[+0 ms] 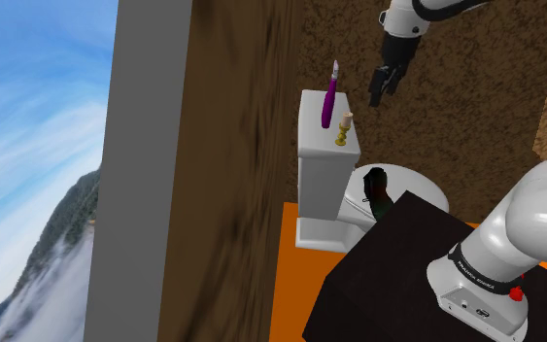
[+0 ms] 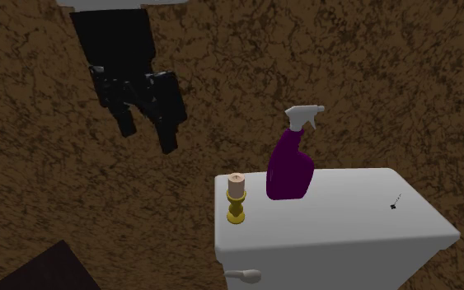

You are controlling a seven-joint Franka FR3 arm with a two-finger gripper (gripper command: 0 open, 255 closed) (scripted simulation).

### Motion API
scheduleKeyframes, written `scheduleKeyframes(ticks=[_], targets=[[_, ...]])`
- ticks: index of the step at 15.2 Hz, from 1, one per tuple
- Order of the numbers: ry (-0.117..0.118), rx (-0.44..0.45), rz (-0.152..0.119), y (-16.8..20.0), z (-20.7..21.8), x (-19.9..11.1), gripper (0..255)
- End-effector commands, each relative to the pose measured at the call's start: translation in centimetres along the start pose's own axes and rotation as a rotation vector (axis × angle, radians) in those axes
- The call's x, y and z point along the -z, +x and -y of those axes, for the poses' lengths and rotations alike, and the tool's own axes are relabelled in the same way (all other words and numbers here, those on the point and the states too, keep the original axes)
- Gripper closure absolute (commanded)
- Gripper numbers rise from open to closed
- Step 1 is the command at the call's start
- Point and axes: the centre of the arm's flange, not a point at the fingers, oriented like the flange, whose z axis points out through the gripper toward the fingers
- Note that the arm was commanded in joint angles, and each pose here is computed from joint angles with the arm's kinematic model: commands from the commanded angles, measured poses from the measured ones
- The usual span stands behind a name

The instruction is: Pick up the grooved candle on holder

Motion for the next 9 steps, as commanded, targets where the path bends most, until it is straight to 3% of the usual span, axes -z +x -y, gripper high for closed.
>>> scheduleKeyframes(ticks=[1,9], targets=[[0.005,0.022,0.007,1.6,-1.3,-1.9,0],[0.025,0.102,0.038,8.3,-6.0,-9.2,0]])
